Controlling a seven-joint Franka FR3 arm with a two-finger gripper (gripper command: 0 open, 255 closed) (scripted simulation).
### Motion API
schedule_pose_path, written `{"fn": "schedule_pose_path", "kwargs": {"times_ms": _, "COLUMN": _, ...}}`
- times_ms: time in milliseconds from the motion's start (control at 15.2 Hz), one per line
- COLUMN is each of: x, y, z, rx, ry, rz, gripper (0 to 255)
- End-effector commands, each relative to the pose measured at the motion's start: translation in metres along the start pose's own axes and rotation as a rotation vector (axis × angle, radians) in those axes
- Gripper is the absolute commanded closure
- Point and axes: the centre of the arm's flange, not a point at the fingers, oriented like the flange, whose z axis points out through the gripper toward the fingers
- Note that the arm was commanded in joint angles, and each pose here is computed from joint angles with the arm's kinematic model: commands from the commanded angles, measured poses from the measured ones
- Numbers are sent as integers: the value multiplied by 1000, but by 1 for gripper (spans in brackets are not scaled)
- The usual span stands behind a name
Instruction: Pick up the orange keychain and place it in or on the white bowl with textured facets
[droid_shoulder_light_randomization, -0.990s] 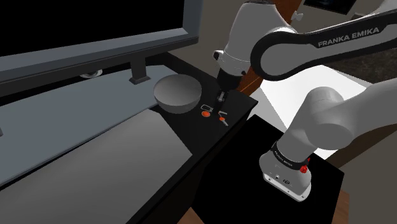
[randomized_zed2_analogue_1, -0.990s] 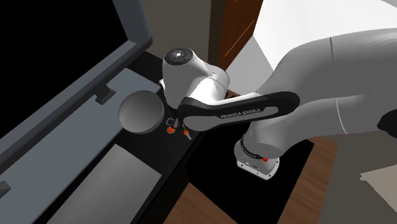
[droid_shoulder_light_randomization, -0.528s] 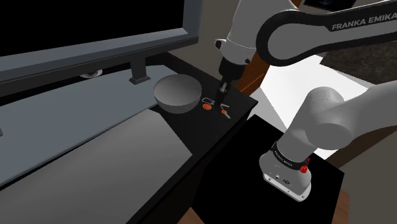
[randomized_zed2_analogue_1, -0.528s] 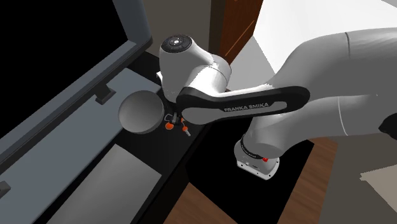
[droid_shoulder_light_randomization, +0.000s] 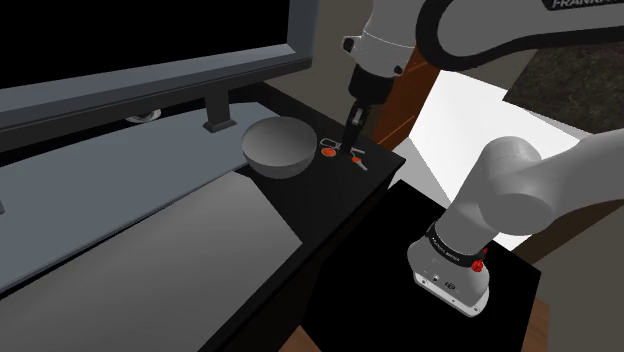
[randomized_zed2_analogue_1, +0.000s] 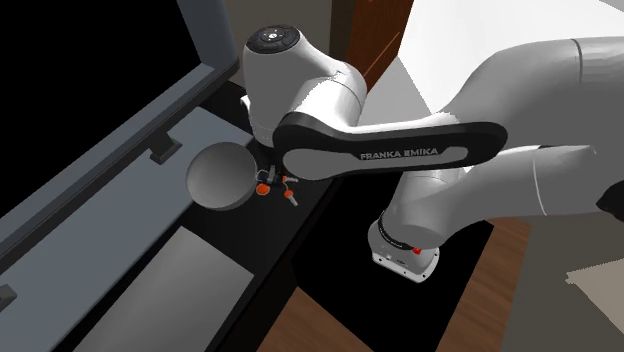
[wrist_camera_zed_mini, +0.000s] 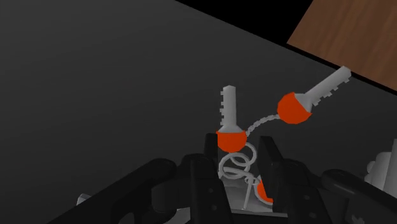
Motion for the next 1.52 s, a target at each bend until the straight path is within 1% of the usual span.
{"fn": "schedule_pose_path", "kwargs": {"times_ms": 0, "x": 0, "y": -2, "z": -11, "rx": 0, "ry": 0, "rz": 0, "gripper": 255}}
{"fn": "schedule_pose_path", "kwargs": {"times_ms": 330, "x": 1, "y": -3, "z": -37, "rx": 0, "ry": 0, "rz": 0, "gripper": 255}}
{"fn": "schedule_pose_path", "kwargs": {"times_ms": 1122, "x": 156, "y": 34, "z": -37, "rx": 0, "ry": 0, "rz": 0, "gripper": 255}}
{"fn": "schedule_pose_path", "kwargs": {"times_ms": 1188, "x": 158, "y": 34, "z": -37, "rx": 0, "ry": 0, "rz": 0, "gripper": 255}}
{"fn": "schedule_pose_path", "kwargs": {"times_ms": 1452, "x": 156, "y": 35, "z": -16, "rx": 0, "ry": 0, "rz": 0, "gripper": 255}}
